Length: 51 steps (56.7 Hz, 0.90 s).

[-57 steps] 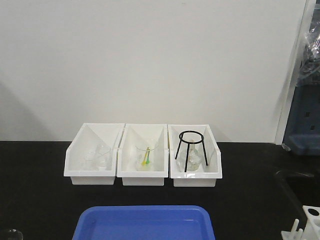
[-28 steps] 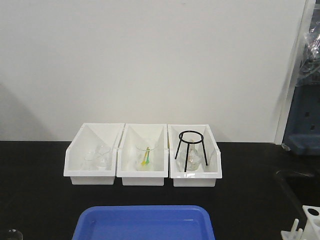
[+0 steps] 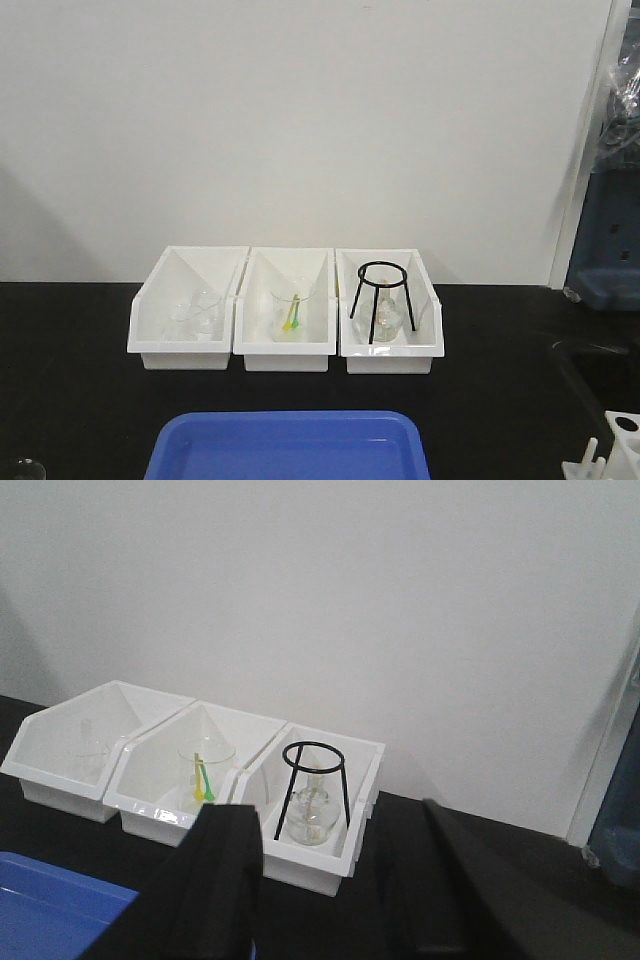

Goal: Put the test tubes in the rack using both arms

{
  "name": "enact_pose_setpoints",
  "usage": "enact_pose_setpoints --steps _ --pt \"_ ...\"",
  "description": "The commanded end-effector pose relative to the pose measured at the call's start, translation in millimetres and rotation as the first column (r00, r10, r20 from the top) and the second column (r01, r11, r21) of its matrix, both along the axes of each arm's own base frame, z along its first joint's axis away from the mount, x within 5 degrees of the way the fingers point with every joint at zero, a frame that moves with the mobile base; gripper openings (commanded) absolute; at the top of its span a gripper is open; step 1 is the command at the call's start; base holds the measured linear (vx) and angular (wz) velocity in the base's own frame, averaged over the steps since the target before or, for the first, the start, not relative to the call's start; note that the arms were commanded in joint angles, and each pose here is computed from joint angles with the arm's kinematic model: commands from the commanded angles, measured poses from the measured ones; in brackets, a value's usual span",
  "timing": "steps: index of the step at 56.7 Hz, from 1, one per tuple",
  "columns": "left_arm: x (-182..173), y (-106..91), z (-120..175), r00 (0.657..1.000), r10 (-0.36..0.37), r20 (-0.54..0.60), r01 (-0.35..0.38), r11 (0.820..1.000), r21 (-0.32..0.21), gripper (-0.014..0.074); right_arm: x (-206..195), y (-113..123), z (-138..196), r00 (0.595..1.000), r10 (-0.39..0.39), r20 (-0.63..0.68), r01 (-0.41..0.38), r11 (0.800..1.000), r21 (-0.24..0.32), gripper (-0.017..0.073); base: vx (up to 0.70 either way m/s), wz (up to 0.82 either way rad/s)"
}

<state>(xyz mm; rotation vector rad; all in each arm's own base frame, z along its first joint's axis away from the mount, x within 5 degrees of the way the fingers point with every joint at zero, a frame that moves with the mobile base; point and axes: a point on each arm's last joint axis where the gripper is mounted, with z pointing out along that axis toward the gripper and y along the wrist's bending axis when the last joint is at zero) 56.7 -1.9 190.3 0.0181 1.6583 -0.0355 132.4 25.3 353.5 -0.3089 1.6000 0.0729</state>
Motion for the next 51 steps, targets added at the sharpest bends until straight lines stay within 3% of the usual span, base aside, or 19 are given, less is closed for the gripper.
enact_pose_setpoints --steps 1,15,21,32,41,51 --pt "-2.2 -0.2 16.4 0.993 -0.004 0.117 0.005 1.0 -0.009 -0.0006 1.3 -3.6 12.7 0.998 -0.038 0.052 0.038 0.999 0.006 0.0351 0.0 0.0" --pt "-2.2 -0.2 16.4 0.993 -0.004 0.117 0.005 1.0 -0.009 -0.0006 1.3 -3.6 12.7 0.998 -0.038 0.052 0.038 0.999 0.006 0.0351 0.0 0.0" --pt "-2.2 -0.2 16.4 0.993 -0.004 0.117 0.005 1.0 -0.009 -0.0006 1.7 -5.2 13.5 0.996 -0.053 0.073 0.056 0.998 -0.042 0.0342 0.0 0.0" --pt "-2.2 -0.2 16.4 0.993 -0.004 0.117 0.005 1.0 -0.009 -0.0006 1.8 -6.0 12.7 0.996 -0.063 0.059 0.064 0.998 -0.023 0.0248 0.0 0.0" --pt "-2.2 -0.2 16.4 0.993 -0.004 0.117 0.005 1.0 -0.009 -0.0006 -3.6 -9.6 12.2 0.994 -0.104 0.017 0.102 0.991 0.083 0.0111 0.0 0.0" --pt "-2.2 -0.2 16.4 0.993 -0.004 0.117 0.005 1.0 -0.009 -0.0006 -16.3 -16.9 10.3 0.985 -0.173 0.016 0.169 0.975 0.142 -0.0015 0.0 0.0"
